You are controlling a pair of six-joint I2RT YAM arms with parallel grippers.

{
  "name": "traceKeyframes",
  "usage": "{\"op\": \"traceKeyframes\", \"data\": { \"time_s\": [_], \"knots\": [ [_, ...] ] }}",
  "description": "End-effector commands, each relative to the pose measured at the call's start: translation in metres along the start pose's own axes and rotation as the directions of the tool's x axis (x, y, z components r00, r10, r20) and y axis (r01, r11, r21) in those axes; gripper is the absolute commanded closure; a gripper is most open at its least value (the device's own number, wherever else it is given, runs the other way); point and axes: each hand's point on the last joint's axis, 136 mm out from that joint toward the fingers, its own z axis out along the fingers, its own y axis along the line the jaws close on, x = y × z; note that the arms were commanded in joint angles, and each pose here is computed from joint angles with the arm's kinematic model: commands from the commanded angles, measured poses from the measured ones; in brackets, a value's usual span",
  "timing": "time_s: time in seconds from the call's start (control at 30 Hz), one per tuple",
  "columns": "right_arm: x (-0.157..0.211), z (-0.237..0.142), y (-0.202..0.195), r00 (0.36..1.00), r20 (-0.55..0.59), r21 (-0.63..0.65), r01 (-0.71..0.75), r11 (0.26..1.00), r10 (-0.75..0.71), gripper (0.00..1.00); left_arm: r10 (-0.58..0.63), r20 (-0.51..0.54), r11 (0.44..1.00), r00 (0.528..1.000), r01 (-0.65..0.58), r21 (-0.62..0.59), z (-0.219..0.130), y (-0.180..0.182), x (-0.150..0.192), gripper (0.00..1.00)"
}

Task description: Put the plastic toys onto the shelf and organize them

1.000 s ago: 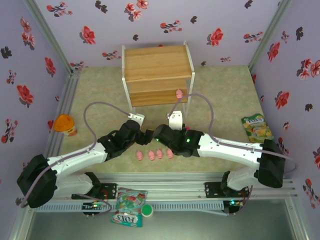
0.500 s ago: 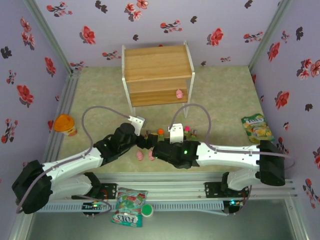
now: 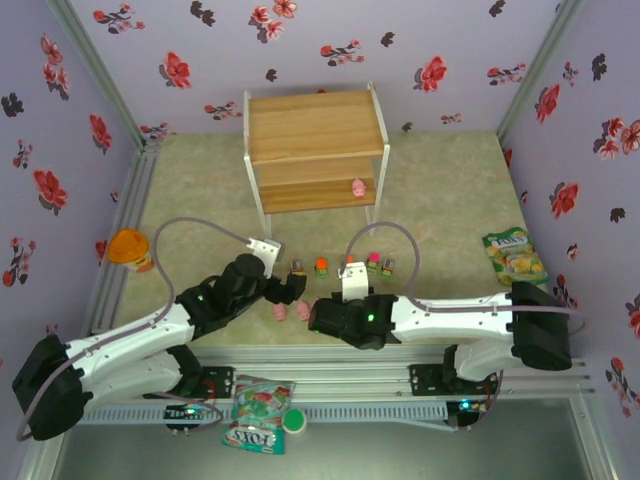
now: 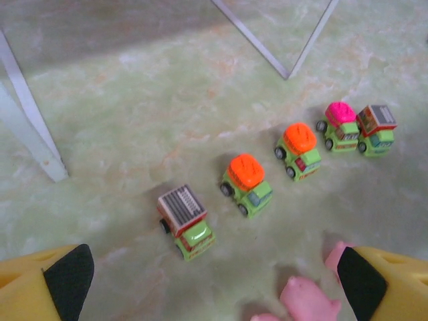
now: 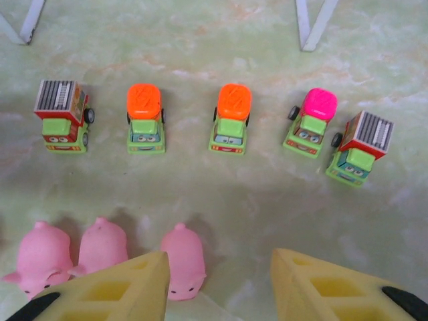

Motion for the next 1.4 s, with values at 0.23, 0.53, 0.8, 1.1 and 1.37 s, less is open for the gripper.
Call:
{"op": "traceKeyframes", "data": {
  "time_s": [0.23, 0.53, 0.8, 1.1, 1.37],
  "knots": [
    [0.028, 0.015, 0.022, 0.998, -0.057, -0.076, -0.026, 0.997, 0.021, 0.57, 0.043, -0.096, 0.991, 0.994, -0.055, -0.124, 0.011, 0.02, 0.024, 0.03],
    [0.049, 0.029, 0.024, 0.996, -0.092, -0.096, -0.026, 0.995, 0.017, 0.57, 0.065, -0.107, 0.986, 0.992, -0.081, -0.149, 0.016, 0.022, 0.024, 0.04],
    [0.054, 0.044, 0.015, 0.993, -0.116, -0.054, -0.028, 0.998, 0.022, 0.57, 0.064, -0.065, 0.983, 0.996, -0.074, -0.166, 0.014, 0.026, 0.018, 0.04],
    [0.05, 0.052, 0.017, 0.992, -0.12, -0.044, -0.033, 0.998, 0.028, 0.53, 0.067, -0.093, 0.983, 0.993, -0.082, -0.163, 0.019, 0.024, 0.021, 0.04],
    [0.054, 0.06, 0.013, 0.991, -0.135, -0.021, -0.006, 1.0, 0.004, 0.54, 0.065, -0.088, 0.984, 0.994, -0.079, -0.161, 0.018, 0.024, 0.021, 0.04]
  ]
}}
